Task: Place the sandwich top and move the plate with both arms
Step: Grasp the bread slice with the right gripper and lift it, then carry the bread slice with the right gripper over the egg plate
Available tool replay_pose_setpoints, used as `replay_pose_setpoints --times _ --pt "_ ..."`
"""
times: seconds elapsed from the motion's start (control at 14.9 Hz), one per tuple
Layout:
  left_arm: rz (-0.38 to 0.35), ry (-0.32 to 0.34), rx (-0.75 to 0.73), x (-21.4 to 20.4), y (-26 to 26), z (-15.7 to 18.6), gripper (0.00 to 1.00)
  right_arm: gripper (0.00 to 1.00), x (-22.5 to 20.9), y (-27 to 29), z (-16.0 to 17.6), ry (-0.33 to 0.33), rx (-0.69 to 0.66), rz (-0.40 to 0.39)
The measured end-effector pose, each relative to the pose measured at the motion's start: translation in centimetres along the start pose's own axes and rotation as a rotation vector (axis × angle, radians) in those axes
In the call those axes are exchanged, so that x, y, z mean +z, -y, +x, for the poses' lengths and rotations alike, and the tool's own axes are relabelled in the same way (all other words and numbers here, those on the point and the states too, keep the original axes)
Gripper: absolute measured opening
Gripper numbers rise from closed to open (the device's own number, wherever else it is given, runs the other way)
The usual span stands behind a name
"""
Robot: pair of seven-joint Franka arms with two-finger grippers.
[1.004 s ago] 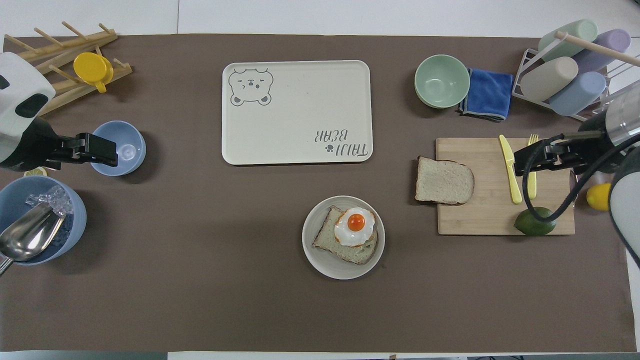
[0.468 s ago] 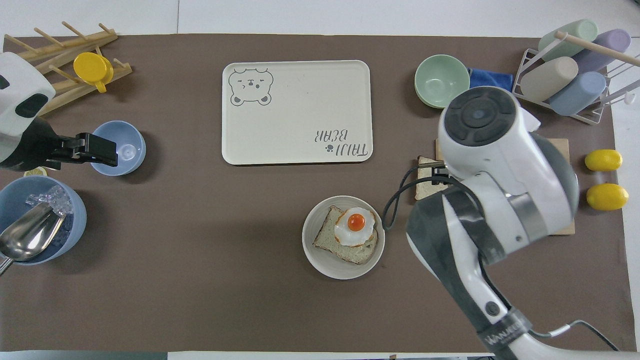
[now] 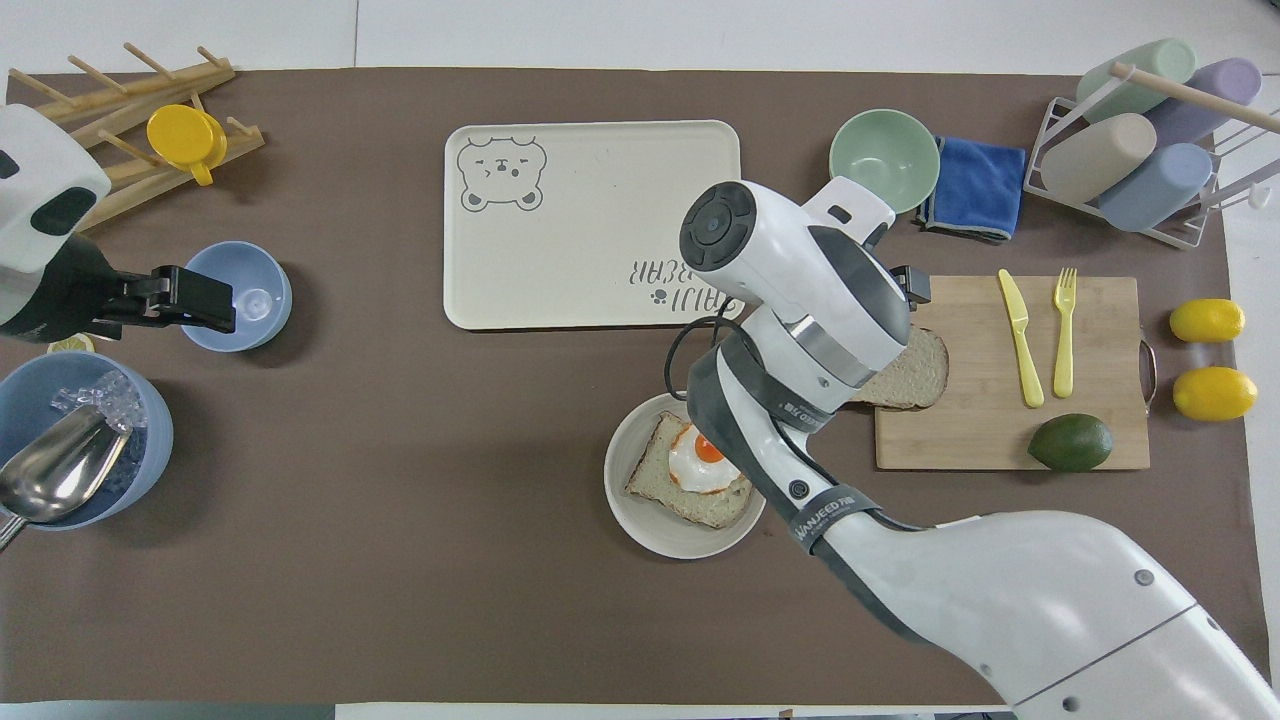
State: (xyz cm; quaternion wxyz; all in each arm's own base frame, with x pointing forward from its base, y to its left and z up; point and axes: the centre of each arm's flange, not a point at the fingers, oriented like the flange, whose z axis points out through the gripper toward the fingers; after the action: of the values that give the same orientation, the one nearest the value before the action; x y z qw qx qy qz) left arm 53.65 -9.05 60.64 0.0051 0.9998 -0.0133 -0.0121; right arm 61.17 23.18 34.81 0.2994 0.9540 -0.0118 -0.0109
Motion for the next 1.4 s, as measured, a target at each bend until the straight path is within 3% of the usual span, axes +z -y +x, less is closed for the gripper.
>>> replay_pose_setpoints --times 0.2,0.54,1.4 --pt "0.000 0.000 0.000 0.0 0.0 0.0 1.00 1.00 2.3 0.0 1.8 0.008 0.030 0.066" --pt "0.000 0.000 0.000 0.0 0.0 0.0 1.00 1.00 3.3 1.8 1.0 0.013 0.034 0.116" --pt "0.000 0.000 0.000 0.0 0.0 0.0 1.00 1.00 6.1 2.1 -2.1 0.116 0.003 0.071"
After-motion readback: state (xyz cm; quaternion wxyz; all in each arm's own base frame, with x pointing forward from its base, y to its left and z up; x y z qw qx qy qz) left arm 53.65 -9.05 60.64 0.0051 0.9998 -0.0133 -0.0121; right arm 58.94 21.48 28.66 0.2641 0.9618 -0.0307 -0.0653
